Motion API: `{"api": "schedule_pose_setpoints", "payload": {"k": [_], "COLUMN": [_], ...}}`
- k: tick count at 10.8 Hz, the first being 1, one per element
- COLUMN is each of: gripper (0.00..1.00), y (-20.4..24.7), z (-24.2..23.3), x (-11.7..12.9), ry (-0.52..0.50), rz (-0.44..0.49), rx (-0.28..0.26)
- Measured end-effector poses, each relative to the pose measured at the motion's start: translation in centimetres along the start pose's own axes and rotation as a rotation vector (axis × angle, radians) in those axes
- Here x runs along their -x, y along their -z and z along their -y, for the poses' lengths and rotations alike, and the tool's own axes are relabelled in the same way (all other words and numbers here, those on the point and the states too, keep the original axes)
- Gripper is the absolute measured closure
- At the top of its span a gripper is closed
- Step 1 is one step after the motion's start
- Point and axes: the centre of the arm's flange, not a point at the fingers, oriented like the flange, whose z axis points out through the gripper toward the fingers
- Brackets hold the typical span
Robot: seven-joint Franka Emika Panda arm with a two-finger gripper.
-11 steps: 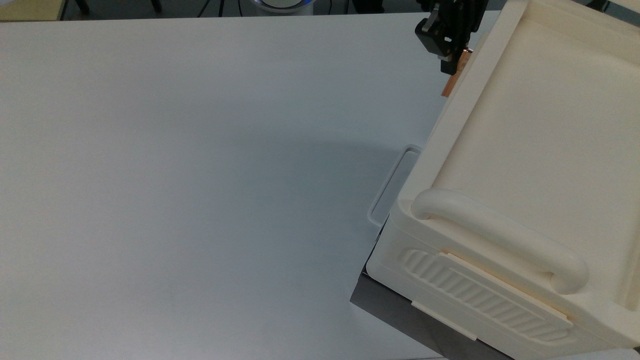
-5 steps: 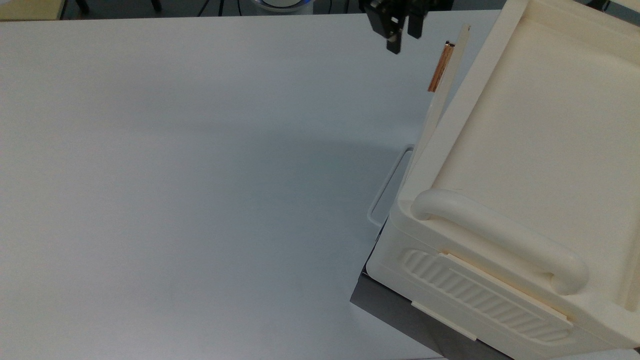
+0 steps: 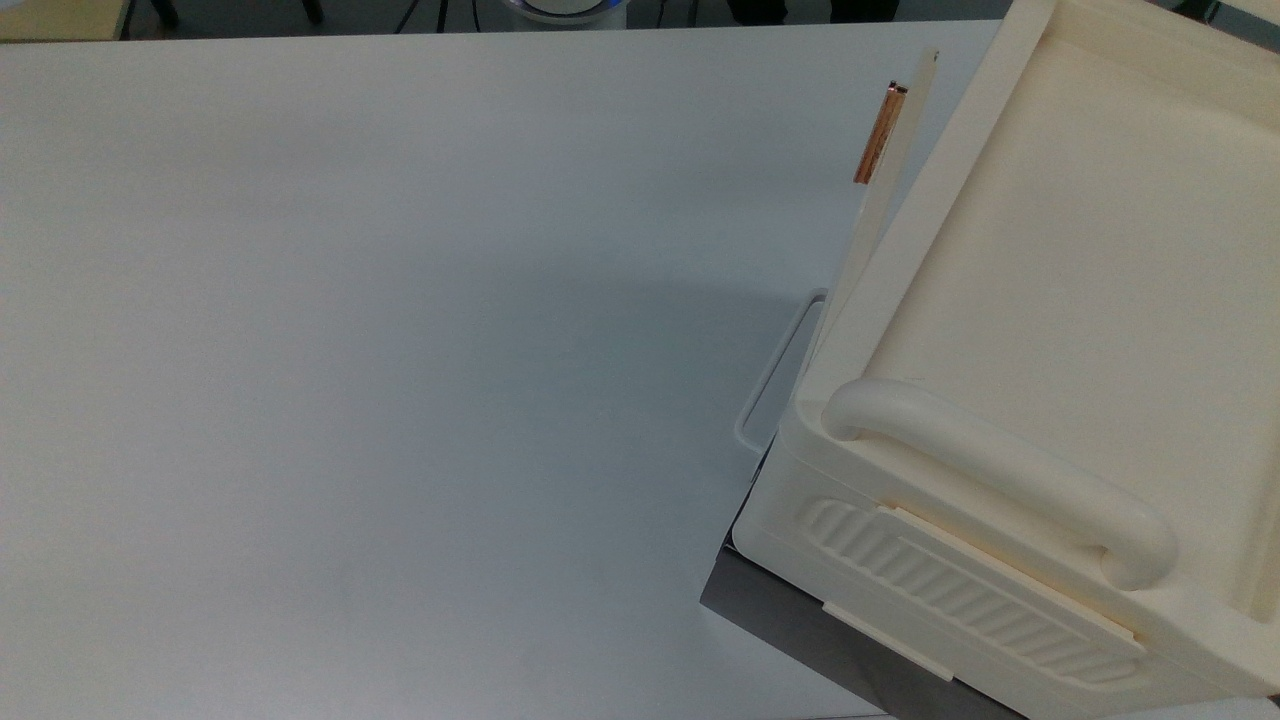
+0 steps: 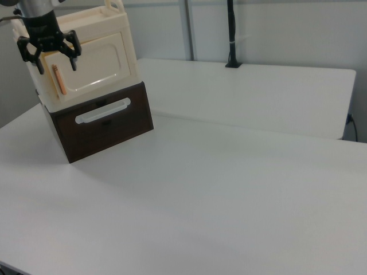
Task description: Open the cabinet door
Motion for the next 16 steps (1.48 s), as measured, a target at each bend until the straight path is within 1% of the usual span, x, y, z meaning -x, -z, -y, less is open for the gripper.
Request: {"api": "schedule_pose_setpoints", "payload": {"k": [1,2,5,7,9,10,13,14,15,16], "gripper": [0.1,0.1,0.1,0.1,0.1,0.1,0.13,0.11,0.07,0.04], "y": [0.6,1.0,1.6,0.8,-1.1,-2.2,-3.1,-3.1,-3.0,-3.0], "z": [1.1,1.9,5.5,7.2,7.5,7.8,8.2,8.2,8.2,8.2], "x": [-1.0,-1.9,-4.6,-6.6,-8.2,-8.8,-9.4,-9.4,-9.4,-9.4], "ry": [-0.04,-0.076,-0.134,-0.18,-0.199,-0.195,-0.194,-0.191,-0.156,-0.108], "rz": [-0.068,-0.121,-0.25,-0.326,-0.352,-0.35,-0.35,-0.351,-0.353,-0.355], "rx": [-0.025,-0.025,-0.027,-0.038,-0.046,-0.053,-0.067,-0.07,-0.065,-0.058]}}
